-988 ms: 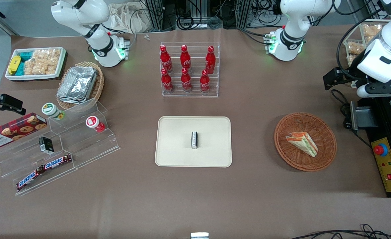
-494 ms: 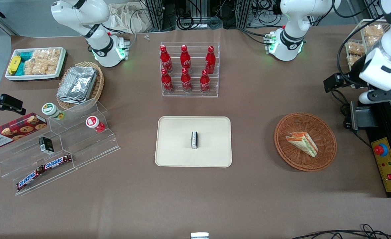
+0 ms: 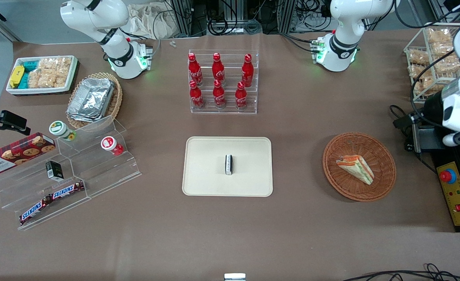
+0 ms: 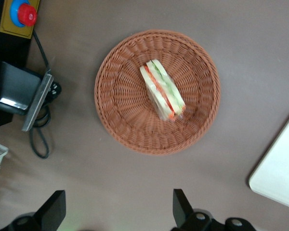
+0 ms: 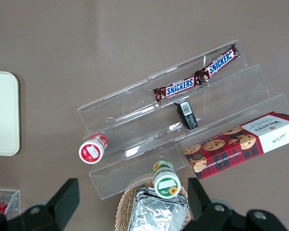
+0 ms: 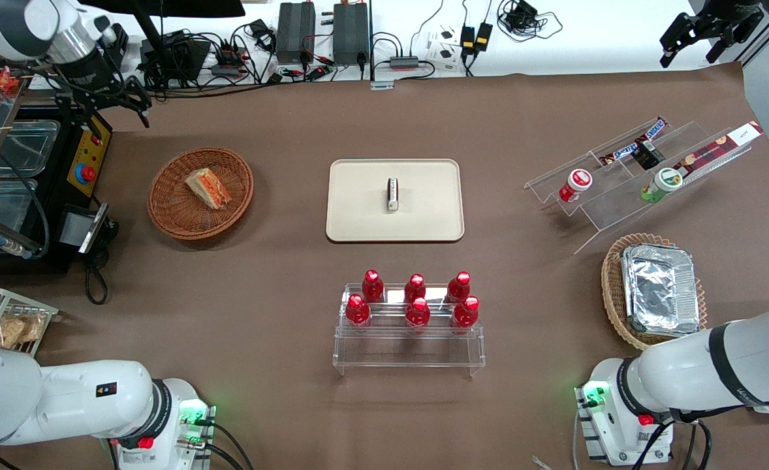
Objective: Place sandwich from basket to tray
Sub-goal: 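Lower the open left gripper around the sandwich and close it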
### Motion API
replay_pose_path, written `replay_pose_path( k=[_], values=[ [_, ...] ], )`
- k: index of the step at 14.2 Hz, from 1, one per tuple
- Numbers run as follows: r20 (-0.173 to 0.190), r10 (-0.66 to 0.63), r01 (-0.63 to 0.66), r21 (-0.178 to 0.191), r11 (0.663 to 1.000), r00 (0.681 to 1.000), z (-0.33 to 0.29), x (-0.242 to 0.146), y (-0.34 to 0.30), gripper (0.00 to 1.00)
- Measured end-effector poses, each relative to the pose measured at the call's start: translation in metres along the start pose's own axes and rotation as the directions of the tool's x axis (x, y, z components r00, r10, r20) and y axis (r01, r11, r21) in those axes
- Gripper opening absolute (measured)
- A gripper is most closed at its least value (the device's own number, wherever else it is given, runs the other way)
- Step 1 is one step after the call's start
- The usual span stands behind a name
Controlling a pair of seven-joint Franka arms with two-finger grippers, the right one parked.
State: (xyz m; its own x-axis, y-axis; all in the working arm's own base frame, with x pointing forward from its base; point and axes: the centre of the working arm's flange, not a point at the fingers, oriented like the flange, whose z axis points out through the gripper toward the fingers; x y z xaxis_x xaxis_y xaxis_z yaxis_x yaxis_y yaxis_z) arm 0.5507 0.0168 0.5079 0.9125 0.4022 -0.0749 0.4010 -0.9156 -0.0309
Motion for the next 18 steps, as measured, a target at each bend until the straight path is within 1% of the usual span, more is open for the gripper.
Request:
replay_pose_path(
  k=[3,7,12,14,18],
  values=[
    [-0.025,-0.074,0.073,-0.014,0.997,0.997,0.061,0.005,-0.003,1.0],
    [-0.057,-0.178,0.176,-0.044,0.983,0.982,0.139,0.009,-0.002,1.0],
    [-0.065,-0.273,0.269,-0.074,0.96,0.96,0.213,0.026,0.006,1.0],
    [-0.071,-0.308,0.302,-0.086,0.95,0.949,0.224,0.03,0.008,1.0],
    [-0.091,-0.362,0.351,-0.115,0.929,0.928,0.206,0.034,0.018,1.0]
  ],
)
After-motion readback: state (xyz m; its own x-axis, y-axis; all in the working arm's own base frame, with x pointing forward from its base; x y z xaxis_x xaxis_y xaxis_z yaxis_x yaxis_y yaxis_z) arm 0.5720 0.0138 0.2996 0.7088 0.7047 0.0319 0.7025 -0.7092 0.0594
